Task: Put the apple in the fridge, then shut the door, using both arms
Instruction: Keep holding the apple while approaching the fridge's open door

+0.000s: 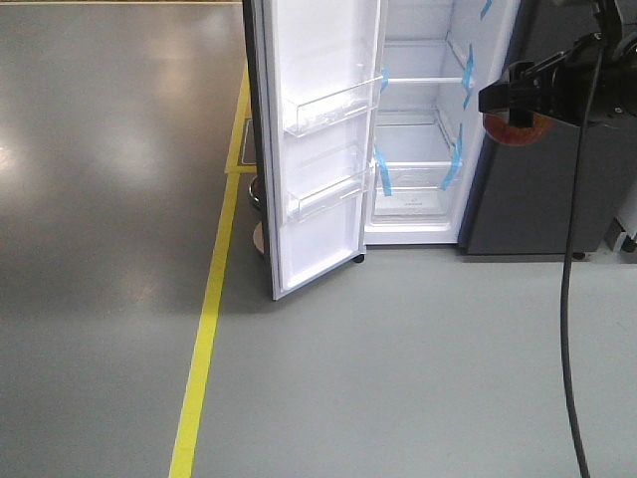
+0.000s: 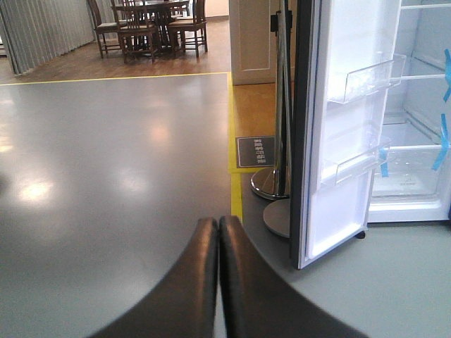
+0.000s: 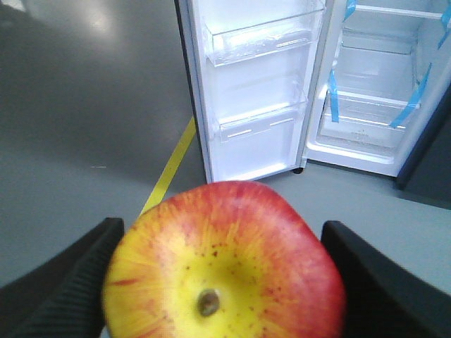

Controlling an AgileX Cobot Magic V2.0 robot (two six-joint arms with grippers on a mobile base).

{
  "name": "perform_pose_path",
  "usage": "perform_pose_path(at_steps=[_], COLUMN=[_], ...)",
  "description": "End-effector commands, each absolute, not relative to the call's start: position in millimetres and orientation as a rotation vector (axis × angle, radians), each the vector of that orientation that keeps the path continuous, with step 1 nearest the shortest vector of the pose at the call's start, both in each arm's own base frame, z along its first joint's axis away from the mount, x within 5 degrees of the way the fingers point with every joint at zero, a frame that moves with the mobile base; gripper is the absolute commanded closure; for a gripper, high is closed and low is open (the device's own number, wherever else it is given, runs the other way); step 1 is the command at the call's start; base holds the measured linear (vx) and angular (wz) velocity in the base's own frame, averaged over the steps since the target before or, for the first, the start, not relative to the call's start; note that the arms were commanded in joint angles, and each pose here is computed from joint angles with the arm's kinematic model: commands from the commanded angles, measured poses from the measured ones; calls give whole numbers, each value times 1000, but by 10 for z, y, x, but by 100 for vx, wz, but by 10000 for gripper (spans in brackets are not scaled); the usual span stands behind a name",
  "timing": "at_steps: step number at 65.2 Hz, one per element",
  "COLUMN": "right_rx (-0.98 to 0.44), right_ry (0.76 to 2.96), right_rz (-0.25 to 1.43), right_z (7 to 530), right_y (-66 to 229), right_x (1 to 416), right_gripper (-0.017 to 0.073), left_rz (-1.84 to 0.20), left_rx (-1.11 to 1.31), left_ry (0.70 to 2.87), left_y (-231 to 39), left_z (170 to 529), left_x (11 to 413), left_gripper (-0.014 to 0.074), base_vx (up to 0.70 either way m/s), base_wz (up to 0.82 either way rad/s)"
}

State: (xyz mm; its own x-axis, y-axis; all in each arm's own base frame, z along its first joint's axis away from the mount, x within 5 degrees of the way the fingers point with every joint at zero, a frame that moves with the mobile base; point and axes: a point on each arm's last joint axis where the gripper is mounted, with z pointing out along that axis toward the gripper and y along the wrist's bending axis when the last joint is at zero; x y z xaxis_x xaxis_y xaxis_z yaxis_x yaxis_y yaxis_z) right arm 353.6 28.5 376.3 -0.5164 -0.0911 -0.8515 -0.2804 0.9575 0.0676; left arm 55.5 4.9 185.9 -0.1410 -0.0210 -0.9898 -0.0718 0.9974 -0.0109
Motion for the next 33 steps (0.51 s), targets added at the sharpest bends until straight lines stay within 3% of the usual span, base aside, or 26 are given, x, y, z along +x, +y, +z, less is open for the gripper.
perform_pose_path(at_steps=[1,33], right_rx=[-232,-232], right_ry=[1977,1977], right_rz=[221,221], right_z=[4077,4077], right_y=[267,267], right_x=[3453,3453], right_gripper=[391,391], left_rz=[28,28], left_rx=[-60,-60], left_ry=[1659,1659], left_y=[37,37], left_z=[1831,1831], left_x=[561,561], left_gripper=[599,599], base_vx=[12,13], base_wz=[-1,1])
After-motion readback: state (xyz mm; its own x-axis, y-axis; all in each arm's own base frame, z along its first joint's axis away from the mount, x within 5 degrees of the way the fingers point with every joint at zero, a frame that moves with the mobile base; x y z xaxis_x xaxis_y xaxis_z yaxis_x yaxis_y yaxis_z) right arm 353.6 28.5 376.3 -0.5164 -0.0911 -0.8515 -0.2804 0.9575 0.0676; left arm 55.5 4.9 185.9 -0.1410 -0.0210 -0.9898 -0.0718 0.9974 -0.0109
